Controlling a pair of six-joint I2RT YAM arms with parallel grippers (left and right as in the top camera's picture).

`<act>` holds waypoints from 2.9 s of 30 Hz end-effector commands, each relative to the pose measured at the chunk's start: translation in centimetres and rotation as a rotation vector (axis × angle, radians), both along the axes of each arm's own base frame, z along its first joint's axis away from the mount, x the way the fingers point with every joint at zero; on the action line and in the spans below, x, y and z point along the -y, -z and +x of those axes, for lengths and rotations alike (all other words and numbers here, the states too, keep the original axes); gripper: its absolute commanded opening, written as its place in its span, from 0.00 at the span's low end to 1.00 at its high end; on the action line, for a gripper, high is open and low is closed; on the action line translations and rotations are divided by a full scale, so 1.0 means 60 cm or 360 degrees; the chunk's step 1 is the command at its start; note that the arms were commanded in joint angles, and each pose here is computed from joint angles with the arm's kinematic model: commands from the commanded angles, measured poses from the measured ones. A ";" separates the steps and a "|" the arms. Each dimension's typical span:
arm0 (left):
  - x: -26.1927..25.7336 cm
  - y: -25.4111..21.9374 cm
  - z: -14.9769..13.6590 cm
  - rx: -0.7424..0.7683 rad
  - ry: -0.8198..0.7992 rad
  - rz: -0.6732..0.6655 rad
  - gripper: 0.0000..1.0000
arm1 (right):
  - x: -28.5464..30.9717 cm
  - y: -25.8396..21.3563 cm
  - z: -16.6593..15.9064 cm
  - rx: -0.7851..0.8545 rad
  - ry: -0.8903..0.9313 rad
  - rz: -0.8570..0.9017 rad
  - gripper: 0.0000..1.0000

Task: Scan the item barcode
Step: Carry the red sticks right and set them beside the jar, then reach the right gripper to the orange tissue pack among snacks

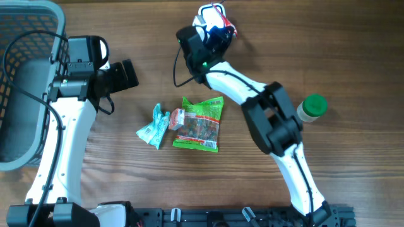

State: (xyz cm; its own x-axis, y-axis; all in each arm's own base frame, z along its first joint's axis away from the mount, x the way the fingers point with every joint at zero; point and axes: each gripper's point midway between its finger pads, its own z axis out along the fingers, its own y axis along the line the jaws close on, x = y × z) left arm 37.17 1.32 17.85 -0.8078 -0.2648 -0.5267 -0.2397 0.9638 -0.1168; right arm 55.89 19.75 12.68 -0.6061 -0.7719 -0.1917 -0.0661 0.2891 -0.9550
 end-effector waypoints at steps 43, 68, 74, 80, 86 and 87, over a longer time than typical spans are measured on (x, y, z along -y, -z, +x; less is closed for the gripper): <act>-0.004 -0.016 0.006 0.0042 0.0006 0.0020 1.00 | 0.354 0.194 -0.432 -0.0726 0.1303 0.1228 0.04; -0.004 -0.016 0.006 0.0042 0.0006 0.0020 1.00 | 0.372 0.163 -0.363 -0.0699 0.1140 0.1356 0.93; -0.004 -0.016 0.006 0.0042 0.0006 0.0020 1.00 | 0.329 0.084 -0.344 -0.0743 0.1043 0.1596 0.98; -0.004 -0.016 0.006 0.0042 0.0006 0.0020 1.00 | 0.167 0.033 -0.364 -0.1178 0.0698 0.2354 0.86; -0.004 -0.016 0.006 0.0042 0.0006 0.0020 1.00 | 0.023 0.013 -0.387 -0.1400 0.0404 0.2494 0.74; -0.004 -0.016 0.006 0.0042 0.0006 0.0020 1.00 | 0.002 0.010 -0.390 -0.1407 0.0363 0.2491 0.74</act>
State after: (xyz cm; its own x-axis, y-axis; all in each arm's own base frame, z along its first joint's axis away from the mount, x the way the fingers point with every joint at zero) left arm 37.17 1.32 17.85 -0.8078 -0.2648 -0.5267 -0.2397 0.9638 -0.1168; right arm 33.84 13.87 10.45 -0.9845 -0.0501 -0.1682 -0.1075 0.9297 0.3522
